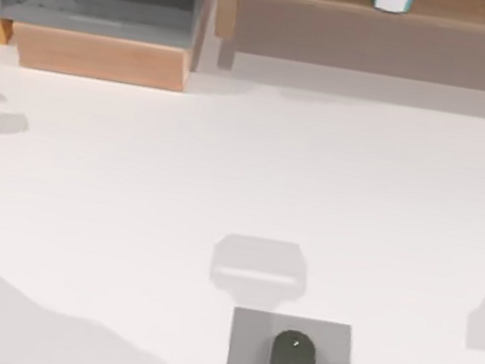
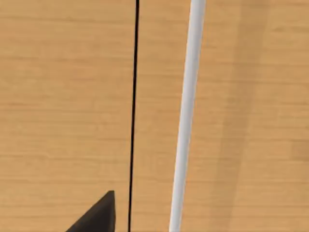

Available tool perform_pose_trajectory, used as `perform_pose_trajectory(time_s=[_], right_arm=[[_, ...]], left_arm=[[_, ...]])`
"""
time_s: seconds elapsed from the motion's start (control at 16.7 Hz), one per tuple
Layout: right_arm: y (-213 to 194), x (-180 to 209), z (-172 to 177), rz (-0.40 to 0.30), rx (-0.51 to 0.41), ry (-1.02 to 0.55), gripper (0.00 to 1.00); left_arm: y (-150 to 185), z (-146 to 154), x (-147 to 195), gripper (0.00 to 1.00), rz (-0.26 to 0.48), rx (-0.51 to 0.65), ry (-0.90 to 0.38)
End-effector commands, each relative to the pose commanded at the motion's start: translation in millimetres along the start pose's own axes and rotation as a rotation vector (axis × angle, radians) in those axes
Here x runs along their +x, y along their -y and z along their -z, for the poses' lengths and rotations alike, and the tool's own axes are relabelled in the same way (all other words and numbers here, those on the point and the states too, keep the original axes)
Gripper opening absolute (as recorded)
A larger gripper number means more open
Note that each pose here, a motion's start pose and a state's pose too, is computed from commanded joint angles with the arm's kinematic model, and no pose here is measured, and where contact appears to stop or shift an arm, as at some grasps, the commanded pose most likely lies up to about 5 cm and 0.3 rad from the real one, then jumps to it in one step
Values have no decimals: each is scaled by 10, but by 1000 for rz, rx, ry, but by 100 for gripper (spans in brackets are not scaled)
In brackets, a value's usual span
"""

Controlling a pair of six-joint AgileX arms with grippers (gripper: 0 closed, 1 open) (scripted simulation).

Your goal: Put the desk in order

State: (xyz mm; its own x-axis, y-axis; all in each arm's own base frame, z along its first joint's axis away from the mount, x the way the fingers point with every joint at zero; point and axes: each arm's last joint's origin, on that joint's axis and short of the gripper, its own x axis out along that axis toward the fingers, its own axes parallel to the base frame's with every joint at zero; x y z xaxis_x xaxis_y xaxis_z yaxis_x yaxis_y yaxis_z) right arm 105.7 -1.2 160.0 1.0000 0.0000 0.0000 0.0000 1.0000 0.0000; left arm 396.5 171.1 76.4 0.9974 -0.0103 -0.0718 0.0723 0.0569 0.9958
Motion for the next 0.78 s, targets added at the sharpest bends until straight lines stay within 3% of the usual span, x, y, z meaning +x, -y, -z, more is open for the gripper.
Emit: perform_pose_trajectory(time_s=[0.12, 0.3, 0.6, 0.78], right_arm=[[0, 0, 0, 0, 0, 0, 100], [0, 0, 0, 0, 0, 0, 100], [0, 0, 0, 0, 0, 0, 100], [0, 0, 0, 0, 0, 0, 100]], left_arm=[[-16, -223, 14, 100, 24, -56, 28], [1, -867, 37, 100, 112, -208, 110], [65, -2470, -44, 100, 329, -502, 274], [142, -3432, -187, 100, 451, -661, 299]])
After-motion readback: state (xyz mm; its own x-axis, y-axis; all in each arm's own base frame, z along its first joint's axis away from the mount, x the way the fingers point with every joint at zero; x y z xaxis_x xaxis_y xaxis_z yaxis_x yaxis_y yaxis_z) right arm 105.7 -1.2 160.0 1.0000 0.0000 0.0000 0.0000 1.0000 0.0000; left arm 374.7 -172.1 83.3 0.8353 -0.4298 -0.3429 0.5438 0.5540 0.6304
